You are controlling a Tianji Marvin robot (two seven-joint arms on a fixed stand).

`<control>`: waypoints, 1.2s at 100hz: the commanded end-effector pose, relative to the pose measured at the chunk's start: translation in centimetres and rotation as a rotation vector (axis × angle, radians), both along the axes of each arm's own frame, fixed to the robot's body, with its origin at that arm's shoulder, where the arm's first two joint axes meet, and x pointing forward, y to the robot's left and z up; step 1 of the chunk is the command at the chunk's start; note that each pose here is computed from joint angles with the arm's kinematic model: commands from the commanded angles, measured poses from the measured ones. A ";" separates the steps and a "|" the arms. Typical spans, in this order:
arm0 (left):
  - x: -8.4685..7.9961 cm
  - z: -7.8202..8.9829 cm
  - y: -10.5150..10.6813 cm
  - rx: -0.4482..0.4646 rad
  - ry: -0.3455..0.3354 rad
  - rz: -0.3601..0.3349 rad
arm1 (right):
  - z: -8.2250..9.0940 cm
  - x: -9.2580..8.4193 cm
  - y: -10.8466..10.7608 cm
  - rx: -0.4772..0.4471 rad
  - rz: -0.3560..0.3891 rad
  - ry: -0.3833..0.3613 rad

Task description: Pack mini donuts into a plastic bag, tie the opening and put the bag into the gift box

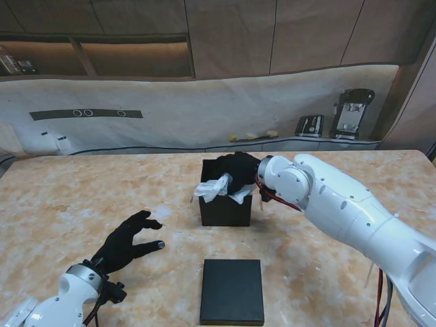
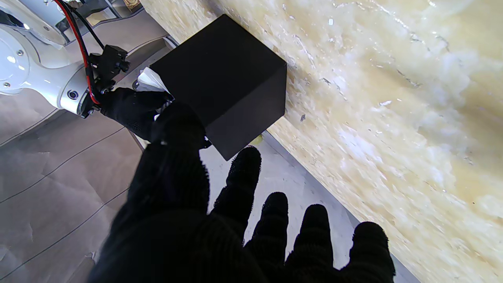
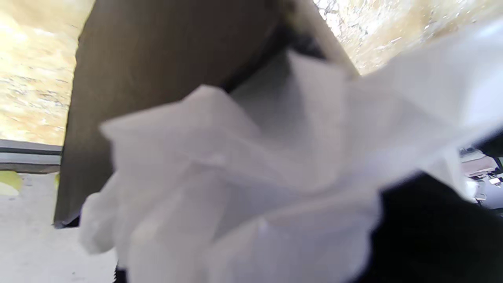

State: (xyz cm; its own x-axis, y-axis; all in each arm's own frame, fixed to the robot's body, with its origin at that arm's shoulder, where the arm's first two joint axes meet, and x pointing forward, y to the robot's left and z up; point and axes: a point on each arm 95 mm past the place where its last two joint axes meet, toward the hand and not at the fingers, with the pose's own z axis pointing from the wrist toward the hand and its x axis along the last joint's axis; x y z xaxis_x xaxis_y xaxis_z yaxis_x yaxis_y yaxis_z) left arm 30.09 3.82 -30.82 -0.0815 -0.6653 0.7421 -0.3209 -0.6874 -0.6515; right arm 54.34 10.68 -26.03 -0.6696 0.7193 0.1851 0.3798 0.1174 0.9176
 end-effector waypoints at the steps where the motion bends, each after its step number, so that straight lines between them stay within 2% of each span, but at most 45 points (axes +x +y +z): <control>1: -0.3 -0.2 -0.3 -0.005 0.013 -0.017 | -0.2 -0.4 -0.3 -0.019 0.000 0.025; 21: -0.4 -0.2 -0.4 -0.010 0.012 -0.026 | 0.6 -1.1 -0.9 0.017 -0.020 0.053; 52: -0.6 -0.3 -0.6 -0.017 0.015 -0.032 | 2.3 -2.1 -1.9 0.116 -0.055 0.019; 68: -0.6 -0.3 -0.7 -0.020 0.010 -0.032 | 3.1 -3.2 -2.2 0.227 -0.076 -0.051; 75: -0.6 -0.3 -0.7 -0.022 0.011 -0.032 | 3.6 -3.6 -2.4 0.273 -0.073 -0.134; 81: -0.6 -0.3 -0.7 -0.024 0.010 -0.032 | 4.0 -4.2 -2.5 0.305 -0.064 -0.173; 91: -0.7 -0.3 -0.8 -0.027 0.009 -0.033 | 4.5 -5.2 -2.4 0.360 -0.052 -0.197; 101: -0.7 -0.4 -0.9 -0.030 0.010 -0.033 | 4.8 -5.8 -2.2 0.385 -0.026 -0.201; 111: -0.8 -0.3 -0.9 -0.032 0.010 -0.032 | 4.8 -6.3 -1.7 0.422 -0.020 -0.167; 120: -0.8 -0.3 -0.8 -0.031 0.008 -0.033 | 4.7 -6.3 -1.6 0.393 -0.006 -0.147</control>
